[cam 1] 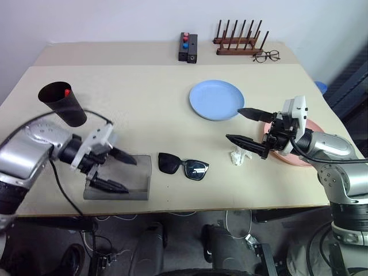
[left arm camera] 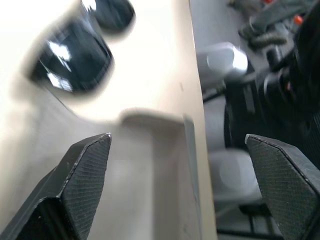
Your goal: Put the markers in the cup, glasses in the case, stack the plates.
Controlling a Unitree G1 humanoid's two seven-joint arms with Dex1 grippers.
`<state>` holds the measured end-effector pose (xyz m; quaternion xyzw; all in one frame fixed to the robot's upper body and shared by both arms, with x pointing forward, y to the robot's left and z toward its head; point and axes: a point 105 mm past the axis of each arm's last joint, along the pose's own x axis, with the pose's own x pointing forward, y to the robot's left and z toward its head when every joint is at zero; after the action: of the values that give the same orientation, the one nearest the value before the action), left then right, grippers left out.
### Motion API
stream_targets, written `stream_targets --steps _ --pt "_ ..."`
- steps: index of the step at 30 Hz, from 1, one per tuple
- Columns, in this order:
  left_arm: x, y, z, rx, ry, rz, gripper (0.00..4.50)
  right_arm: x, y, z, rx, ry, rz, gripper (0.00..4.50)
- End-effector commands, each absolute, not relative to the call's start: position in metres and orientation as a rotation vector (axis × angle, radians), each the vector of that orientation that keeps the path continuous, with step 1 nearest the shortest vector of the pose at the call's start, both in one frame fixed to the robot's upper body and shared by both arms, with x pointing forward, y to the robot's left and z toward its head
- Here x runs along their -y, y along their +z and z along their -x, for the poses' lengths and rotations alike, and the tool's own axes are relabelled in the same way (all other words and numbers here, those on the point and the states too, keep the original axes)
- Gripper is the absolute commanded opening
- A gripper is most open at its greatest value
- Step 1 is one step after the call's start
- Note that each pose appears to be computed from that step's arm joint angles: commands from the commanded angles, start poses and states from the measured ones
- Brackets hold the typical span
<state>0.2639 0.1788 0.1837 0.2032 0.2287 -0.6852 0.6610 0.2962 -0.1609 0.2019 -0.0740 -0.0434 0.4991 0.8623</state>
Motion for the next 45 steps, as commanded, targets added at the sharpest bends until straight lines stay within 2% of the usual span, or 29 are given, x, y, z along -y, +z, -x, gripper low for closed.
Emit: stream_targets --steps 1,3,7,12,15,19,22,27,32,35,41,43,45 --pt "-0.165 0.208 -0.273 -0.450 -1.564 -0.498 4.48 0.175 0.212 -0.274 0.106 1.082 0.209 4.50" --pt "-0.160 0.209 -0.278 -0.470 -1.570 -0.514 4.48 0.181 0.211 -0.267 0.099 1.093 0.237 4.50" --pt "-0.128 0.202 -0.297 -0.434 -1.657 -0.591 4.48 0.181 0.228 -0.260 0.175 1.090 0.214 4.50" --pt "-0.093 0.188 -0.318 -0.410 -1.728 -0.704 4.48 0.178 0.227 -0.258 0.189 1.055 0.215 4.50" --pt "-0.085 0.181 -0.325 -0.404 -1.747 -0.760 4.48 0.178 0.227 -0.258 0.190 1.037 0.211 4.50" --pt "-0.065 0.158 -0.328 -0.374 -1.837 -0.874 4.48 0.181 0.226 -0.255 0.200 0.997 0.204 4.50" --pt "-0.054 0.150 -0.329 -0.365 -1.870 -0.867 4.48 0.180 0.224 -0.255 0.199 0.986 0.202 4.50" --pt "-0.046 0.138 -0.334 -0.402 -1.874 -0.852 4.48 0.180 0.224 -0.256 0.201 0.970 0.204 4.50" --pt "-0.045 0.127 -0.328 -0.466 -1.892 -0.888 4.48 0.182 0.224 -0.257 0.204 0.958 0.208 4.50" --pt "-0.047 0.121 -0.324 -0.494 -1.903 -0.893 3.73 0.183 0.224 -0.258 0.207 0.951 0.213 4.50" --pt "-0.048 0.119 -0.324 -0.500 -1.898 -0.917 0.94 0.183 0.224 -0.261 0.211 0.948 0.216 4.50" --pt "-0.049 0.118 -0.324 -0.507 -1.894 -0.921 0.17 0.183 0.224 -0.262 0.213 0.950 0.218 4.50" --pt "-0.050 0.120 -0.324 -0.512 -1.891 -0.911 0.01 0.182 0.225 -0.263 0.214 0.952 0.218 4.50"
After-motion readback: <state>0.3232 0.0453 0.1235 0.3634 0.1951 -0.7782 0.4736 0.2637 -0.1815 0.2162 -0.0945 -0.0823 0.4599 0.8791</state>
